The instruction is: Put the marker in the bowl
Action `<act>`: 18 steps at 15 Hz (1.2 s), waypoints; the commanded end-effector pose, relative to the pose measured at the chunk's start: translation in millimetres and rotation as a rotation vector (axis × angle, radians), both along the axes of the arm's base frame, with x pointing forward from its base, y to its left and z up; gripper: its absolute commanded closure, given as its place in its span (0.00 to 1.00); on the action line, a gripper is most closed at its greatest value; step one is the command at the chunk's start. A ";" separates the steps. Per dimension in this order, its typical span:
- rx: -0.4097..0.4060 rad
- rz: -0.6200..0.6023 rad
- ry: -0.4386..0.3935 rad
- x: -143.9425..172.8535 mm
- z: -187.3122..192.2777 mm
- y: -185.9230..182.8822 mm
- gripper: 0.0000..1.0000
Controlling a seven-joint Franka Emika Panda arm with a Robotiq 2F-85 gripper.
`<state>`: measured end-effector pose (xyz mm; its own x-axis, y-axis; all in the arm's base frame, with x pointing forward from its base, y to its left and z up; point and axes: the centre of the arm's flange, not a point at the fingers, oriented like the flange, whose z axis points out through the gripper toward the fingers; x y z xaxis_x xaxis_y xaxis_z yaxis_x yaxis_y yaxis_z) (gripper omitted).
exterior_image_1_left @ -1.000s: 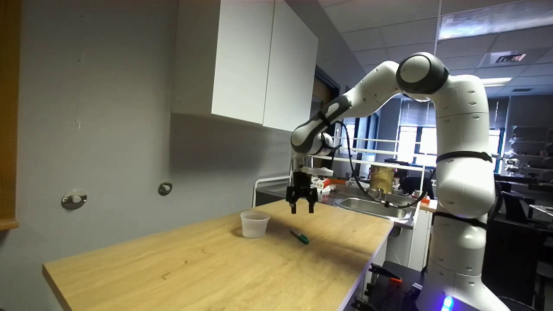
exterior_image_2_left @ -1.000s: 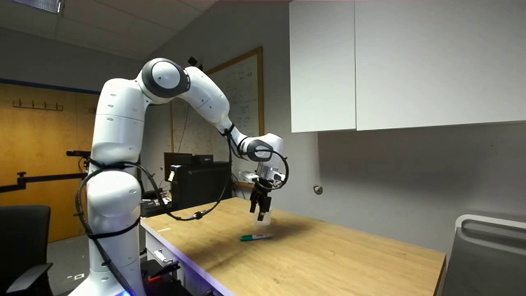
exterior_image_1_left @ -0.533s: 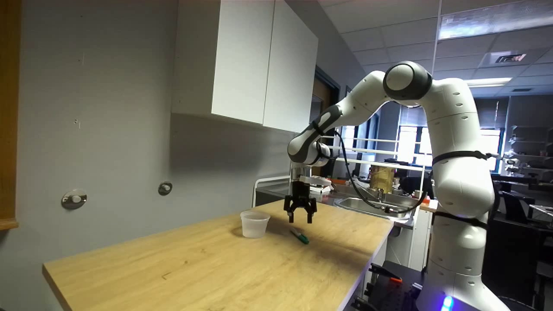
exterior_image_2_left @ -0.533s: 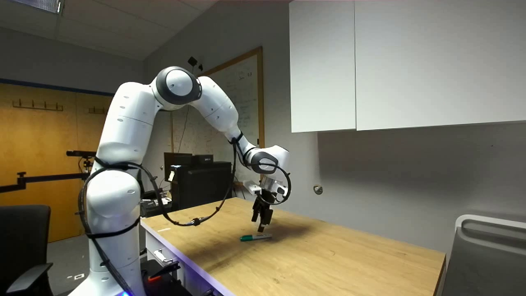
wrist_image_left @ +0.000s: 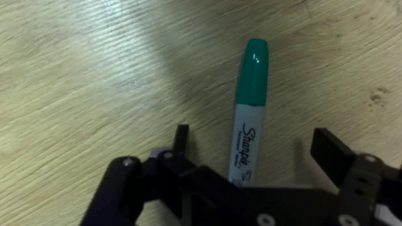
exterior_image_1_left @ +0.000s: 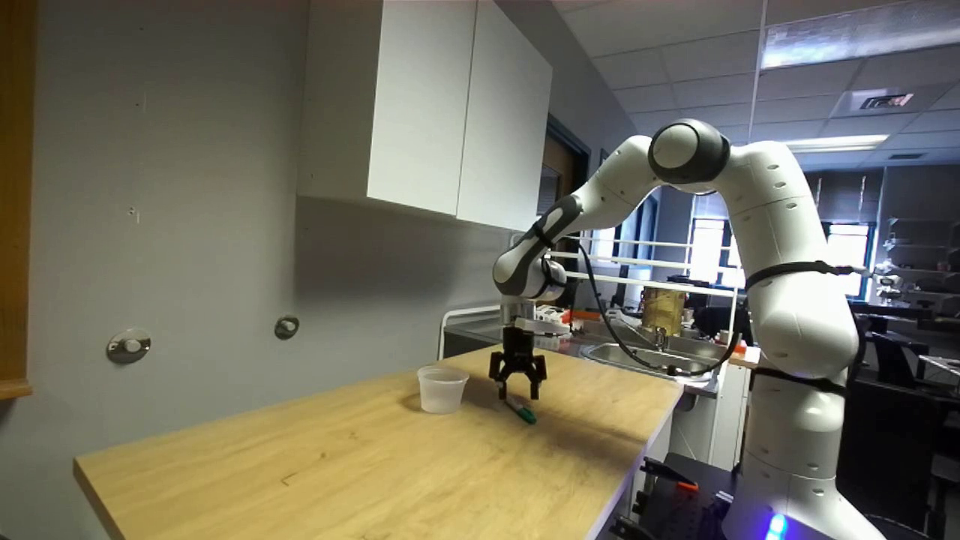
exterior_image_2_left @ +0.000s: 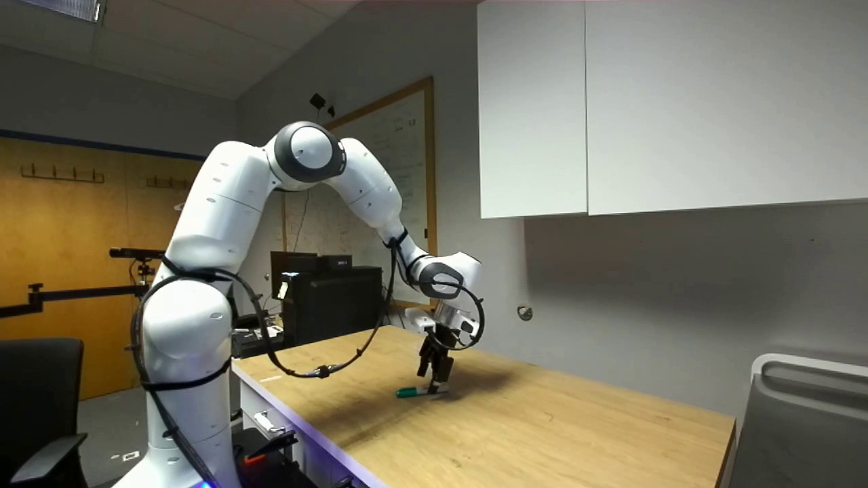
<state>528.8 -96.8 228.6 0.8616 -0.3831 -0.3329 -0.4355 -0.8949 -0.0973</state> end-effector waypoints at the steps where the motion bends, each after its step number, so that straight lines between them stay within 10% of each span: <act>1: 0.011 0.010 0.008 11.4 -13.2 -4.4 0.00; 3: 0.004 0.012 0.014 11.8 -17.6 -3.7 0.27; 14: -0.019 0.007 -0.004 13.0 3.4 -8.1 0.97; 18: -0.037 0.009 -0.030 9.5 26.3 -6.2 0.95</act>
<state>541.4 -103.7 228.8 0.8674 -0.3829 -0.3178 -0.4288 -0.8992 -0.0871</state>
